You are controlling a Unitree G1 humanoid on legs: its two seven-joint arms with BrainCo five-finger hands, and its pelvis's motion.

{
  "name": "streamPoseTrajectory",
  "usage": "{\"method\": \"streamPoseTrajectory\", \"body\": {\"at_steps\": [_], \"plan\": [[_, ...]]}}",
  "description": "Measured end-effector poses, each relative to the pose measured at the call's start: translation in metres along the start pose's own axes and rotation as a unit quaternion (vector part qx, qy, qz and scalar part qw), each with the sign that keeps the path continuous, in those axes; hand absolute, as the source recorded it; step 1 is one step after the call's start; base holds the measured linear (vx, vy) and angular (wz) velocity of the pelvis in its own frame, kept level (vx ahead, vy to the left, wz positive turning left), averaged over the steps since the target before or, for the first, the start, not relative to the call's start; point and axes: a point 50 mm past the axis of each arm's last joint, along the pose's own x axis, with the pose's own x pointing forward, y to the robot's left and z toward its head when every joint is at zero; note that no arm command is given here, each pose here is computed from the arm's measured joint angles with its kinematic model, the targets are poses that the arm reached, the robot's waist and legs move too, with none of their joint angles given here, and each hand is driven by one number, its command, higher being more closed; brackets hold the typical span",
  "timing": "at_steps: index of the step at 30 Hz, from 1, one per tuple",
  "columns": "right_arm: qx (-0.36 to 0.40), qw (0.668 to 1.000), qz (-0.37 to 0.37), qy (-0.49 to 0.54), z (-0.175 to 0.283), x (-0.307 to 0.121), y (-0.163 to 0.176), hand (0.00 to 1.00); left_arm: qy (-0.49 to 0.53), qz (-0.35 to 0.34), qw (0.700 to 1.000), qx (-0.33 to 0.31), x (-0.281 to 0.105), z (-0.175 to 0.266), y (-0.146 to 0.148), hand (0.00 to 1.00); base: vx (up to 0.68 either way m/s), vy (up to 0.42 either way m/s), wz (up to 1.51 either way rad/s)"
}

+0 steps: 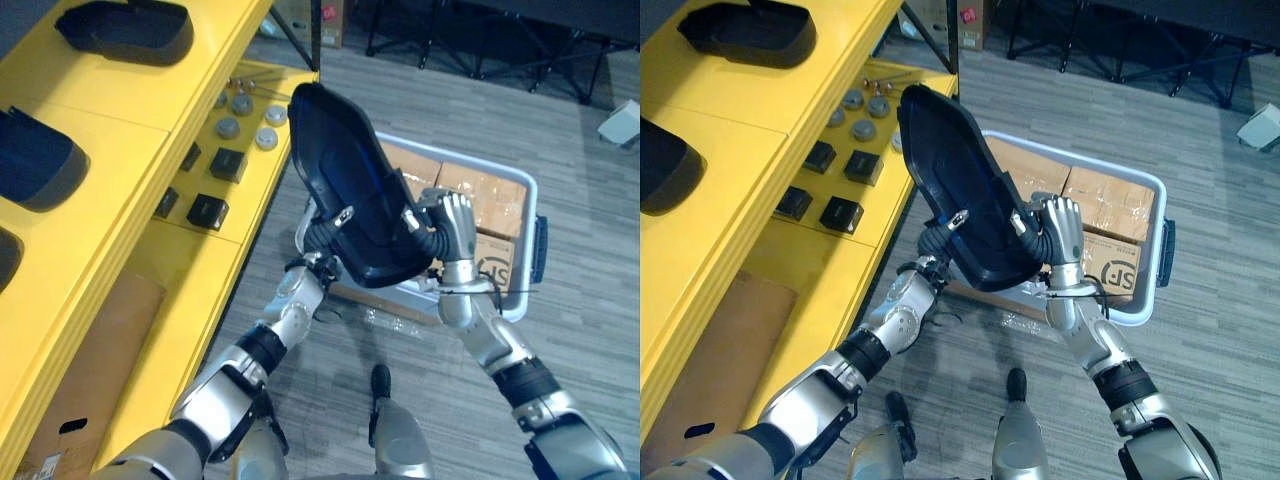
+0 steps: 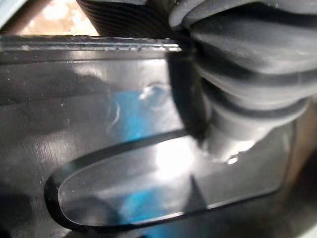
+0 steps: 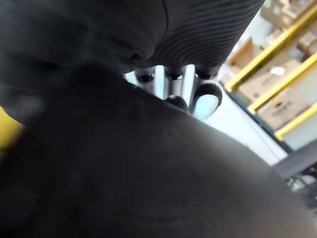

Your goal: Walk over and take plastic housings, then place them on the shelf

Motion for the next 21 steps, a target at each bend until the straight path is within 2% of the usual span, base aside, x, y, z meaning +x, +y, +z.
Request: {"method": "streamPoseTrajectory", "body": {"at_steps": [4, 9, 12, 16, 18, 19, 20, 21], "plan": [[0.041, 0.999, 0.005, 0.012, 0.011, -0.017, 0.009, 0.0, -0.022, 0.023, 0.999, 0.019, -0.021, -0.001, 0.009, 1.0, 0.01, -0.003, 0.1], [0.078, 0.996, 0.016, 0.046, 0.021, -0.043, 0.027, 0.0, -0.07, 0.107, 0.986, 0.105, -0.054, 0.006, 0.02, 1.0, 0.03, -0.006, 0.23], [0.1, 0.993, 0.013, 0.066, 0.027, -0.053, 0.035, 0.0, -0.094, 0.135, 0.974, 0.153, -0.068, 0.012, 0.023, 1.0, 0.02, 0.0, 0.19], [0.137, 0.985, -0.025, 0.104, 0.031, -0.053, 0.038, 0.0, -0.176, 0.223, 0.922, 0.263, -0.09, 0.034, 0.032, 1.0, -0.01, 0.006, 0.2], [0.161, 0.976, -0.052, 0.135, 0.029, -0.054, 0.036, 0.0, -0.214, 0.285, 0.87, 0.34, -0.106, 0.047, 0.043, 1.0, -0.03, 0.001, 0.1], [0.167, 0.974, -0.06, 0.144, 0.028, -0.056, 0.034, 0.0, -0.223, 0.3, 0.854, 0.362, -0.11, 0.05, 0.046, 1.0, -0.03, -0.004, 0.14], [0.178, 0.968, -0.076, 0.161, 0.025, -0.059, 0.031, 0.0, -0.239, 0.338, 0.816, 0.403, -0.121, 0.057, 0.054, 1.0, -0.03, -0.006, 0.15], [0.182, 0.965, -0.084, 0.169, 0.023, -0.061, 0.029, 0.0, -0.246, 0.36, 0.794, 0.424, -0.127, 0.061, 0.059, 1.0, -0.03, -0.007, 0.12]]}}
